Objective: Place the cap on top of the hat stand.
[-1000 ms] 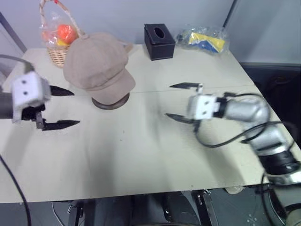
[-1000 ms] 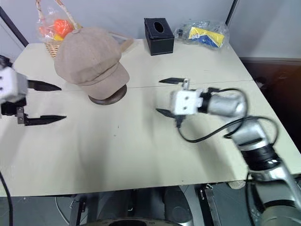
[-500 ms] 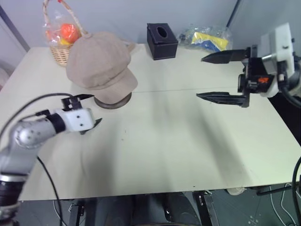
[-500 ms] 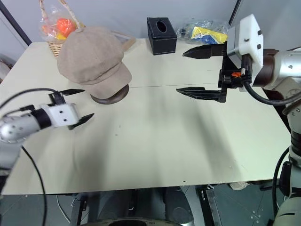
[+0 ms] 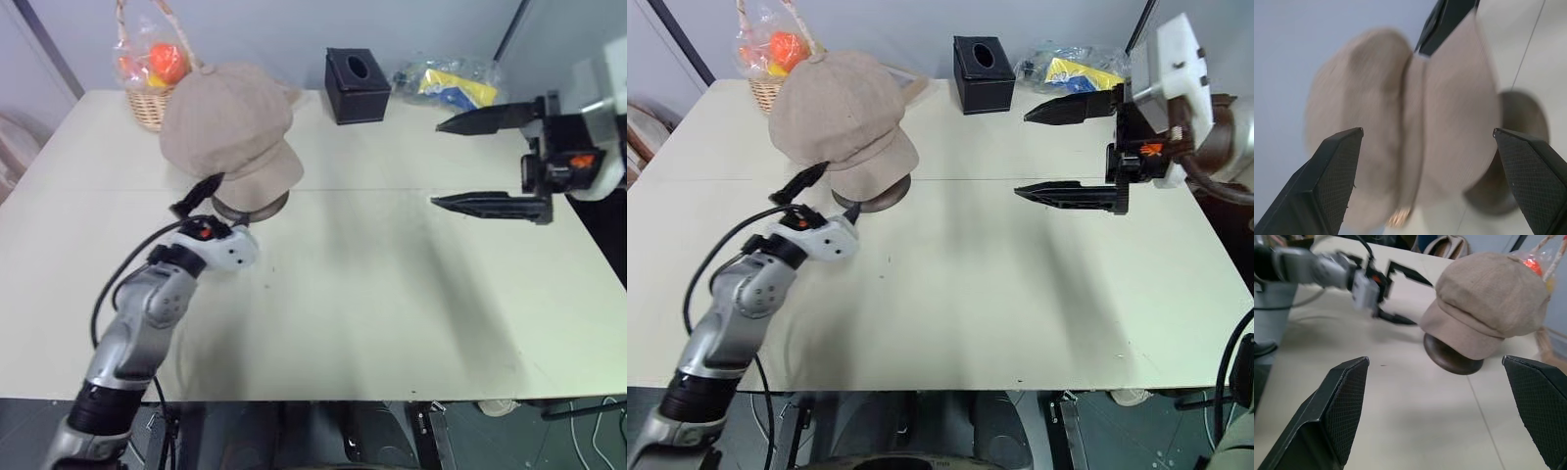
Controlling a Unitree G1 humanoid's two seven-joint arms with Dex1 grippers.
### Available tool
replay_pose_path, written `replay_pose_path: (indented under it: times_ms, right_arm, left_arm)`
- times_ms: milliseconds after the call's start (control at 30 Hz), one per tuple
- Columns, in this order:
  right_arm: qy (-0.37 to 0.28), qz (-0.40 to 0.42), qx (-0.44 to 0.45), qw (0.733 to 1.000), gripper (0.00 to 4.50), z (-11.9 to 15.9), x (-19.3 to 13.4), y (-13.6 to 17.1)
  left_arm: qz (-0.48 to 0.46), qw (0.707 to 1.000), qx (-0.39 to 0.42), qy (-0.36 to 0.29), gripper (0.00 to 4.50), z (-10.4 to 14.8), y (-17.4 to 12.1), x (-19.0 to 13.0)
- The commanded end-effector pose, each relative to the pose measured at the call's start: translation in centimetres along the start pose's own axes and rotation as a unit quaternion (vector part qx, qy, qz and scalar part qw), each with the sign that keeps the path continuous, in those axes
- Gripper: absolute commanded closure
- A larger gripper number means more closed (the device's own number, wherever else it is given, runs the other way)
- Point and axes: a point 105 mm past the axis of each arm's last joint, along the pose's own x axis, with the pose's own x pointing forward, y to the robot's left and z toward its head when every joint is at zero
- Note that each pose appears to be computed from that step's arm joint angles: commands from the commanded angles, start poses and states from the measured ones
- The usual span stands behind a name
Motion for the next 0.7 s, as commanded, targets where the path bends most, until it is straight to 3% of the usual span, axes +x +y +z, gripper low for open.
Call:
replay_pose_path:
  times_ms: [33, 333, 433, 567, 667, 700]
  right_arm:
    - [-0.016, -0.006, -0.03, 0.999, 0.03, 2.0, -0.7, -0.1]
    - [-0.009, -0.006, -0.044, 0.999, 0.03, 2.4, -0.9, -0.4]
    - [-0.01, -0.008, -0.046, 0.999, 0.0, 2.6, -1.0, -0.4]
    - [-0.009, -0.013, -0.05, 0.999, 0.0, 2.6, -1.1, -0.5]
    - [-0.009, -0.018, -0.052, 0.998, 0.0, 2.5, -1.0, -0.6]
    - [-0.009, -0.019, -0.053, 0.998, 0.0, 2.5, -1.0, -0.6]
  left_arm:
    - [0.034, 0.999, 0.012, -0.014, 0.0, 1.0, 0.5, 1.4]
    - [0.05, 0.999, 0.014, -0.015, 0.0, 1.6, -1.1, 4.2]
    - [0.055, 0.998, 0.003, -0.01, 0.8, 1.7, -1.0, 4.4]
    - [0.054, 0.998, 0.003, -0.013, 2.73, 1.7, -1.0, 4.3]
    - [0.055, 0.998, 0.003, -0.014, 4.46, 1.4, -0.7, 4.2]
    - [0.055, 0.998, 0.003, -0.013, 4.49, 1.2, -0.6, 4.2]
